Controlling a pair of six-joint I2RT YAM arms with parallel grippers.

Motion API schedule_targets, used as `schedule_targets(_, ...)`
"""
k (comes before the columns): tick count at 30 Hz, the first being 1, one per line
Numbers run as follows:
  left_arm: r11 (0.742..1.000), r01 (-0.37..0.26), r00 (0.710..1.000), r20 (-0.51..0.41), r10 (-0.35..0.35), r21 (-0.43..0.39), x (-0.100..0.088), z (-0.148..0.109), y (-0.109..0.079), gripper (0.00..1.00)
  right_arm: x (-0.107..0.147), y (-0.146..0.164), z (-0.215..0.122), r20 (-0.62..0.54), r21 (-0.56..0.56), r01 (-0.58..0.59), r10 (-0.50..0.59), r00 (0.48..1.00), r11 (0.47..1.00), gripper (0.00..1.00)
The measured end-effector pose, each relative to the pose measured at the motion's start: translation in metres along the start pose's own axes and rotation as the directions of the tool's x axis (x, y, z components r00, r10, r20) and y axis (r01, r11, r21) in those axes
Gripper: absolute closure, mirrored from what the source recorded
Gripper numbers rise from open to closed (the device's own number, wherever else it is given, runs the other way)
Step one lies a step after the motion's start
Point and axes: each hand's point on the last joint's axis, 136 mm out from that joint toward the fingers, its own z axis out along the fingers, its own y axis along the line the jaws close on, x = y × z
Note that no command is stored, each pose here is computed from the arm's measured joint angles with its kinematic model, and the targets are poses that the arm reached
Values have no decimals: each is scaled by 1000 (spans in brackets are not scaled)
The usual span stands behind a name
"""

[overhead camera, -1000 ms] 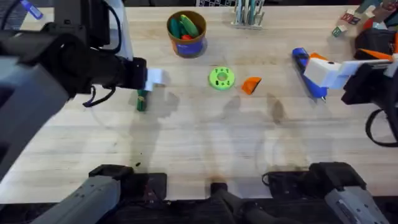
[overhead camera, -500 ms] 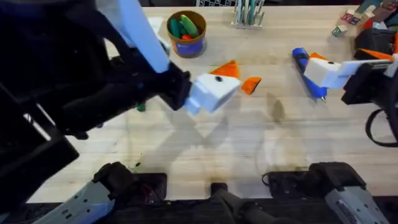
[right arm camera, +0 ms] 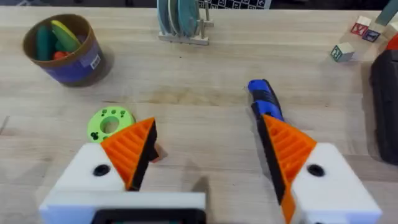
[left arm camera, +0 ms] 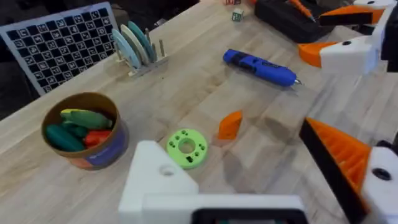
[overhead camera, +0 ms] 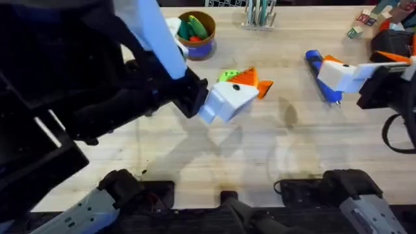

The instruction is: Pick up the gripper from the table and insert it into the empty holder that is missing its gripper. Then pick up a screw, insert it into the mounting hole, and use the screwdriver to tighten it. Finally, clean up the table by picking up the vegetable and placing it into the bucket.

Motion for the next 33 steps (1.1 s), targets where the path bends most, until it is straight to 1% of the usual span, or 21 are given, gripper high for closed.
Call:
schedule_targets(4, 1000, -10, 998, 63, 10, -2, -8, 4, 1, 11, 0, 0, 0, 0, 0, 0, 0, 1000, 1000, 10)
schedule_targets(6, 1000, -16, 995, 98, 17, -3, -4, 7, 1, 10, 0, 0, 0, 0, 0, 0, 0, 1000, 1000, 10)
schedule_targets(9, 1000, -27, 985, 169, 27, -5, 12, 10, 1, 10, 0, 0, 0, 0, 0, 0, 0, 1000, 1000, 10)
schedule_targets(11, 999, -35, 976, 213, 35, -6, 26, 10, 0, 11, 0, 0, 0, 0, 0, 0, 0, 1000, 1000, 10)
schedule_targets(14, 999, -43, 965, 258, 44, -9, 47, 6, -1, 11, 0, 0, 0, 0, 0, 0, 0, 1000, 1000, 10)
schedule_targets(17, 998, -67, 956, 286, 66, -8, 67, 0, -4, 11, 0, 0, 0, 0, 0, 0, 0, 1000, 1000, 10)
schedule_targets(23, 995, -100, 928, 360, 95, -6, 94, -11, -9, 12, 0, 0, 0, 0, 0, 0, 0, 1000, 1000, 10)
schedule_targets(27, 994, -111, 907, 406, 106, -13, 109, -13, -9, 12, 0, 0, 0, 0, 0, 0, 0, 1000, 1000, 10)
schedule_targets(29, 994, -110, 909, 404, 106, -13, 118, -9, -9, 13, 0, 0, 0, 0, 0, 0, 0, 1000, 1000, 10)
schedule_targets(31, 994, -106, 921, 377, 102, -9, 126, -5, -9, 12, 0, 0, 0, 0, 0, 0, 0, 1000, 1000, 9)
schedule_targets(33, 995, -100, 928, 361, 95, -6, 130, -3, -9, 12, 0, 0, 0, 0, 0, 0, 0, 1000, 1000, 10)
